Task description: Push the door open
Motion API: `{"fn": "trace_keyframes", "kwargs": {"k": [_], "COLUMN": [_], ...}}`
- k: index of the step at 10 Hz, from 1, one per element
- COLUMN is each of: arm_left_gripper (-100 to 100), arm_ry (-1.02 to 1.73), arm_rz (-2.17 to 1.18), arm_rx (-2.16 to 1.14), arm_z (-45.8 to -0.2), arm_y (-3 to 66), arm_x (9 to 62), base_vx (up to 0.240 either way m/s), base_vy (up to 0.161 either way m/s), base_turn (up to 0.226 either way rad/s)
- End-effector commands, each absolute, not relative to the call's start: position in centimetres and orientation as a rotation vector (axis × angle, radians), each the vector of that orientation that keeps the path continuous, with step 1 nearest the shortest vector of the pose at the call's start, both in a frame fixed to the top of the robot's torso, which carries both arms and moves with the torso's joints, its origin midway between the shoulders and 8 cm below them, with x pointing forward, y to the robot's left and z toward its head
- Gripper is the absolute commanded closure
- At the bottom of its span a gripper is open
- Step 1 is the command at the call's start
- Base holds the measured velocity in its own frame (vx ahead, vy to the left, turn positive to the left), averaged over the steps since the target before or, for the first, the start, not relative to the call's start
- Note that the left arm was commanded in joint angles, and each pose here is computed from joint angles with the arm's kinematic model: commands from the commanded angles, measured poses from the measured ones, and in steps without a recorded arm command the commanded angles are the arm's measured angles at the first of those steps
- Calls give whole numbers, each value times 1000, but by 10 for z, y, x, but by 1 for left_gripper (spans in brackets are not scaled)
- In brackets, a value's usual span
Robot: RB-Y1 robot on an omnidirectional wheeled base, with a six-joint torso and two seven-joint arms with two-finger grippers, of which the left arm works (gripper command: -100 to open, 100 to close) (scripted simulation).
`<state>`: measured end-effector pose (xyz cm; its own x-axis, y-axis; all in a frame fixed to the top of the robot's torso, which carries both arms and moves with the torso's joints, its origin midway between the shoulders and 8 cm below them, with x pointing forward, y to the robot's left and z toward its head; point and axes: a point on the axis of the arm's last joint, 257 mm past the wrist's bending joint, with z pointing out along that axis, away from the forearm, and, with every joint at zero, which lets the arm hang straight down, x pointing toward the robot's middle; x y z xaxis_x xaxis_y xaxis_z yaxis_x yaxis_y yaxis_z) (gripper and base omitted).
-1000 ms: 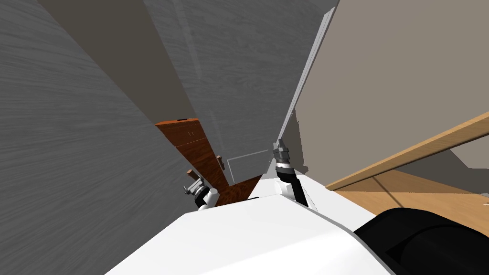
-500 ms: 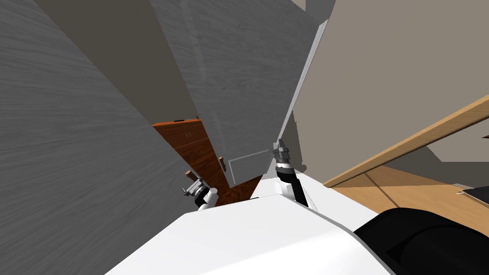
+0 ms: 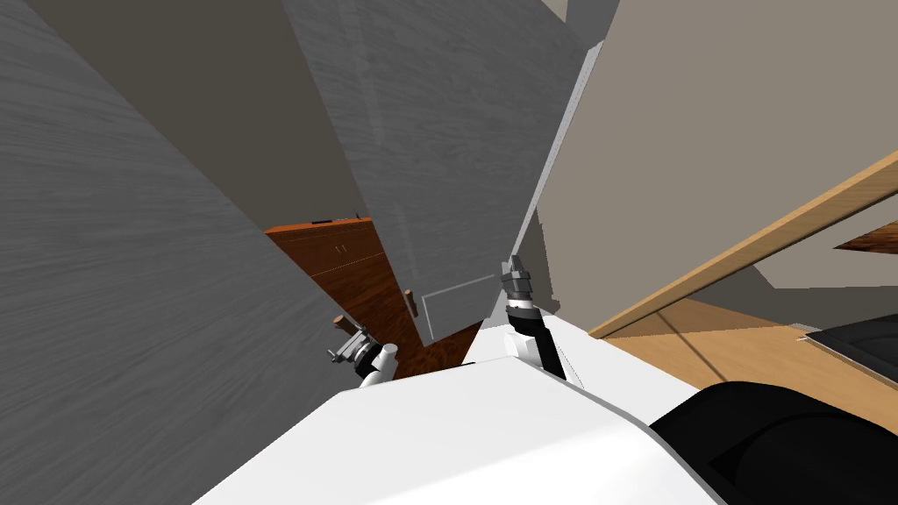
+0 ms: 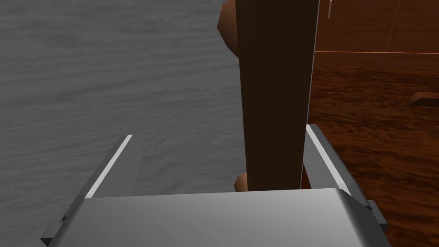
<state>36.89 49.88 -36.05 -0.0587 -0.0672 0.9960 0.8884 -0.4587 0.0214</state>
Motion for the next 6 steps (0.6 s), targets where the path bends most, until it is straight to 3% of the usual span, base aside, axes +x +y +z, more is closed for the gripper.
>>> {"fn": "trace_keyframes", "kwargs": {"k": [1,6], "arm_left_gripper": [100,100], "arm_ry": [-915,-932], "arm_rz": [-1592,-1596], "arm_rx": [-1419,-1389], "arm_z": [-356,-349], "arm_y": [515,520], "arm_x": [349,348], "base_vx": [3,11], "base_vy": [84,22], "base_turn": [-87,-15]}}
